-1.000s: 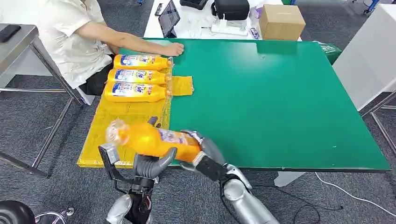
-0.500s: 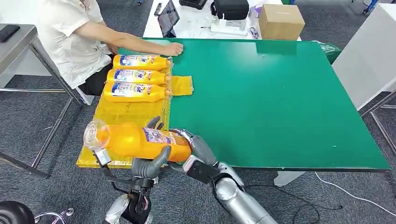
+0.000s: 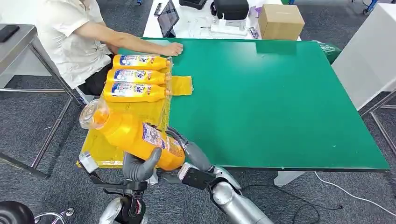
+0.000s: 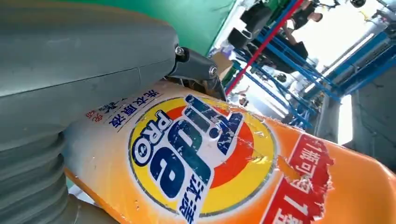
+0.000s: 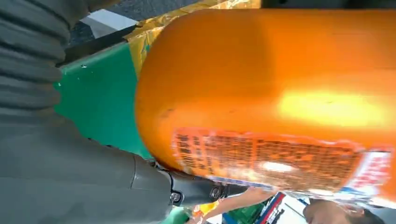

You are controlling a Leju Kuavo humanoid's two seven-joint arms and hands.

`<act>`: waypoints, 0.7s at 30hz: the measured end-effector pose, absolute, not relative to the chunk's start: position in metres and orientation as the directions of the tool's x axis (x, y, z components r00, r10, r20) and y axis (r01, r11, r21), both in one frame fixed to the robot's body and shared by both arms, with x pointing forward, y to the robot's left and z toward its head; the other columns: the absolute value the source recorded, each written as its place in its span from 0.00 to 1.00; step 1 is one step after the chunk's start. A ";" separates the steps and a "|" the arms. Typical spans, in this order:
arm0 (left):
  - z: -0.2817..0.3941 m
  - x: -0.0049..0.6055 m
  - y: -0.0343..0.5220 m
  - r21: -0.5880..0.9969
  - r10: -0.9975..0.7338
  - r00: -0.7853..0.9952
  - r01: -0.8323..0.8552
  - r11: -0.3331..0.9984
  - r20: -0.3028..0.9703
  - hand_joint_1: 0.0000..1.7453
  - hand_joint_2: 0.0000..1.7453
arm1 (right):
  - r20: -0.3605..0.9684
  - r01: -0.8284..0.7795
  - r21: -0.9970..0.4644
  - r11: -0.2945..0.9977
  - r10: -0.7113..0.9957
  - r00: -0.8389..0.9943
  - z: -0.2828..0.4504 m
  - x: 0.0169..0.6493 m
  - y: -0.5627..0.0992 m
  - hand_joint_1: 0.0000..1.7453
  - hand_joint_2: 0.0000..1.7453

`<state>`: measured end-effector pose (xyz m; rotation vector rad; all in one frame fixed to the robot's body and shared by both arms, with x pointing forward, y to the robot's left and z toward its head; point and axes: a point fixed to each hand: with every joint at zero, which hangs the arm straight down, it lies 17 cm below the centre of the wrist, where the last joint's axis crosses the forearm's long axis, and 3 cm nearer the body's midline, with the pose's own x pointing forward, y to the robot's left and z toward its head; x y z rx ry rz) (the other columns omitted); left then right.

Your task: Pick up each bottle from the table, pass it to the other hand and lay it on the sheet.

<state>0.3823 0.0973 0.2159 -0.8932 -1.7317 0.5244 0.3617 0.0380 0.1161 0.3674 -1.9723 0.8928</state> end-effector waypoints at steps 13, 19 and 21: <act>0.228 0.402 0.159 -0.479 0.453 -0.420 0.049 0.876 0.786 1.00 1.00 | 0.853 -0.449 -0.434 0.781 0.197 -0.483 0.068 0.346 0.002 0.00 0.00; 0.241 0.393 0.215 -0.141 -0.063 -0.569 -0.309 0.941 0.820 1.00 1.00 | 0.782 -0.286 -0.543 0.789 0.352 -0.514 0.052 0.338 -0.028 0.00 0.00; 0.246 0.388 0.230 -0.066 -0.192 -0.572 -0.400 0.914 0.798 1.00 1.00 | 0.769 -0.261 -0.564 0.784 0.382 -0.513 0.046 0.330 -0.035 0.00 0.00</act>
